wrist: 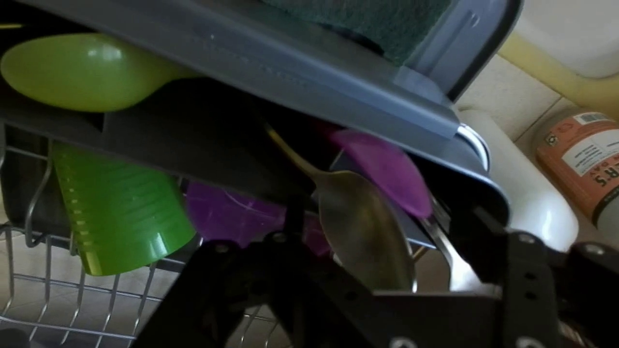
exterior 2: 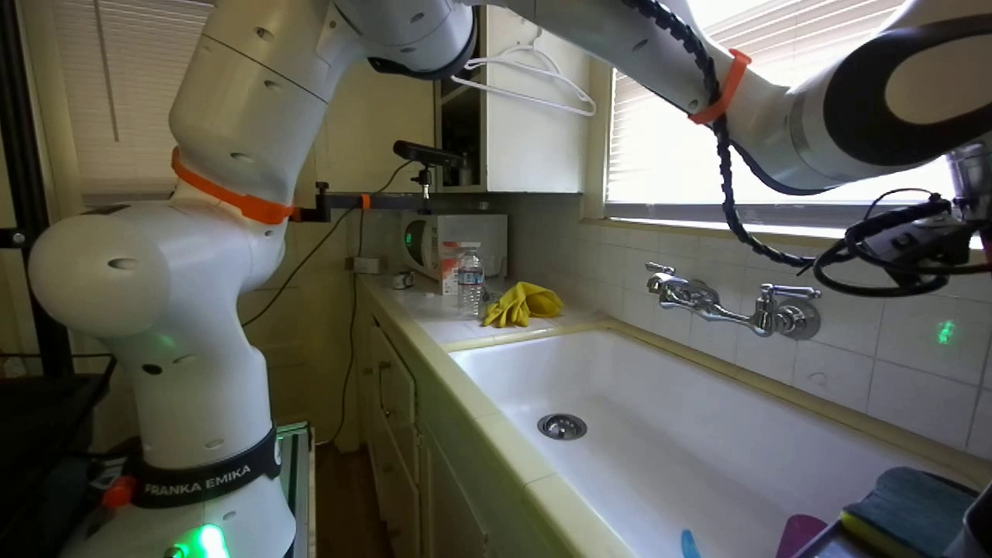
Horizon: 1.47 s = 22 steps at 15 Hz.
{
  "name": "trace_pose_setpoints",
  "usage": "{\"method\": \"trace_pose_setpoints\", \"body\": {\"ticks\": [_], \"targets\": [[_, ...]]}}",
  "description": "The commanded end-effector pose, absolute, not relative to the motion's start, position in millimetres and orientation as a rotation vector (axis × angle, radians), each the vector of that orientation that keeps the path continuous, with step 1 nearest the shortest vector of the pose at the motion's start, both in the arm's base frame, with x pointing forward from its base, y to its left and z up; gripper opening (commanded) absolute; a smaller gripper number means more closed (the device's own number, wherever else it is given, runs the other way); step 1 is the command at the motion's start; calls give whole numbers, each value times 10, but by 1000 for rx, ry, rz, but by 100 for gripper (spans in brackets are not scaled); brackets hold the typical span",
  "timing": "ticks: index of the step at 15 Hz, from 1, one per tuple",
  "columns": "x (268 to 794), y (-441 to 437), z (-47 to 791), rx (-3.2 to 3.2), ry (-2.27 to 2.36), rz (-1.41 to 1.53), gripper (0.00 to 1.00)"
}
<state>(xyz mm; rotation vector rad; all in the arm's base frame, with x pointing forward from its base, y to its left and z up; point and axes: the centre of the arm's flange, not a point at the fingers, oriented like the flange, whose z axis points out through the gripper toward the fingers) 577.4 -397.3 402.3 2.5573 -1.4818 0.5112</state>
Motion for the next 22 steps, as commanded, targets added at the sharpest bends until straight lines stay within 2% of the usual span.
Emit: {"method": "trace_pose_setpoints", "body": {"ticks": [1,7,22], "targets": [[5826,-4033,3994,2552,-1498,449,46],[5798,-4060,4157,2535,-1512,461,0],[5686,-3911,4745,2509,-1400,565,2]]}}
